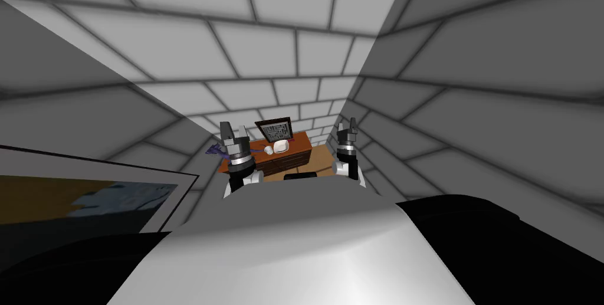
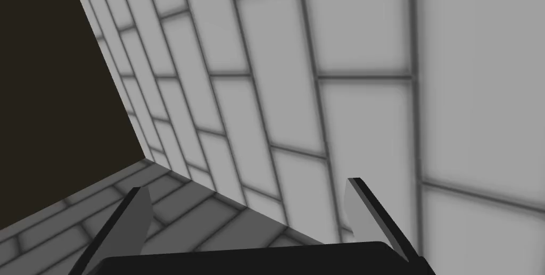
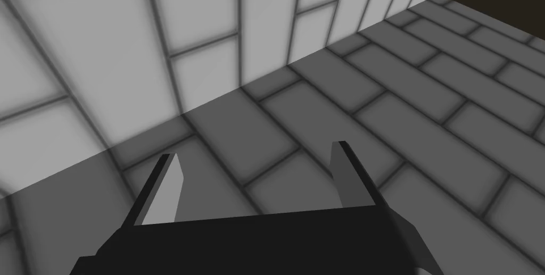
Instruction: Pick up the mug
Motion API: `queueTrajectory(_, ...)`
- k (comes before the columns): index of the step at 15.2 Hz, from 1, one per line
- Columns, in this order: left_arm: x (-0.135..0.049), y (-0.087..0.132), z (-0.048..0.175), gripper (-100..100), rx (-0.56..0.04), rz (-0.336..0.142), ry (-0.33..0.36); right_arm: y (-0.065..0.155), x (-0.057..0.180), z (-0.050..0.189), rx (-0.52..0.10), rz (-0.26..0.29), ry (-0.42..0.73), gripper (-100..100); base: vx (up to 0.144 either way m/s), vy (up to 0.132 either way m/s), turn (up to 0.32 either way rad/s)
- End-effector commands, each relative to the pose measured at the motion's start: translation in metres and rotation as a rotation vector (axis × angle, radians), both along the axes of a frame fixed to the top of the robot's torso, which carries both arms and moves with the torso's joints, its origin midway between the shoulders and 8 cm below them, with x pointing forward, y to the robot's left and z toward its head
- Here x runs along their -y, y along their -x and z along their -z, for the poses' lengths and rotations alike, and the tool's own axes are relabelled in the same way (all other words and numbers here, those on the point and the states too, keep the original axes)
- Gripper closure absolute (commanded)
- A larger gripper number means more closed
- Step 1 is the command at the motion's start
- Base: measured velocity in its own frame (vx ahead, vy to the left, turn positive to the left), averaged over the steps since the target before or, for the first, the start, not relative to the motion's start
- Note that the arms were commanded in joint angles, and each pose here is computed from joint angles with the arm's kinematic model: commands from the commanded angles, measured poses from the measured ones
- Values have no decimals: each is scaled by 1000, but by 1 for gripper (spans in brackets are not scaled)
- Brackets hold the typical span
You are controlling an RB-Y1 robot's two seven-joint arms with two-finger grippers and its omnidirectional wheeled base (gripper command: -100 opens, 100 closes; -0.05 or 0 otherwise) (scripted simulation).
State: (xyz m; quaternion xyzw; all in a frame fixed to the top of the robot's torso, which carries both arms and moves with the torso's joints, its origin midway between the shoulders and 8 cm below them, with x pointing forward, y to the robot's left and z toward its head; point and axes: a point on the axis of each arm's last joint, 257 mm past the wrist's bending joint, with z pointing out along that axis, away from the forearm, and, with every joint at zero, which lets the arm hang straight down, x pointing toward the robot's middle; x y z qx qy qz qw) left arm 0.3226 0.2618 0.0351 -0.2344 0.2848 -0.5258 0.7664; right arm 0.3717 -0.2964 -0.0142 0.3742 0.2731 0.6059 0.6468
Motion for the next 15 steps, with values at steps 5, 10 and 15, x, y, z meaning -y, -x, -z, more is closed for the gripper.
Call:
queueTrajectory(5, 2, -16, 20, -100, -83, 47, -59, 0, 0, 0, 0, 0, 0, 0, -5, 17, -99)
queueTrajectory(10, -11, -40, 53, -100, -208, 68, -81, 0, 0, 0, 0, 0, 0, 0, -13, 33, -156)
queueTrajectory(15, -38, -65, 93, -100, -349, 64, -70, 0, 0, 0, 0, 0, 0, 0, -20, 40, -194)
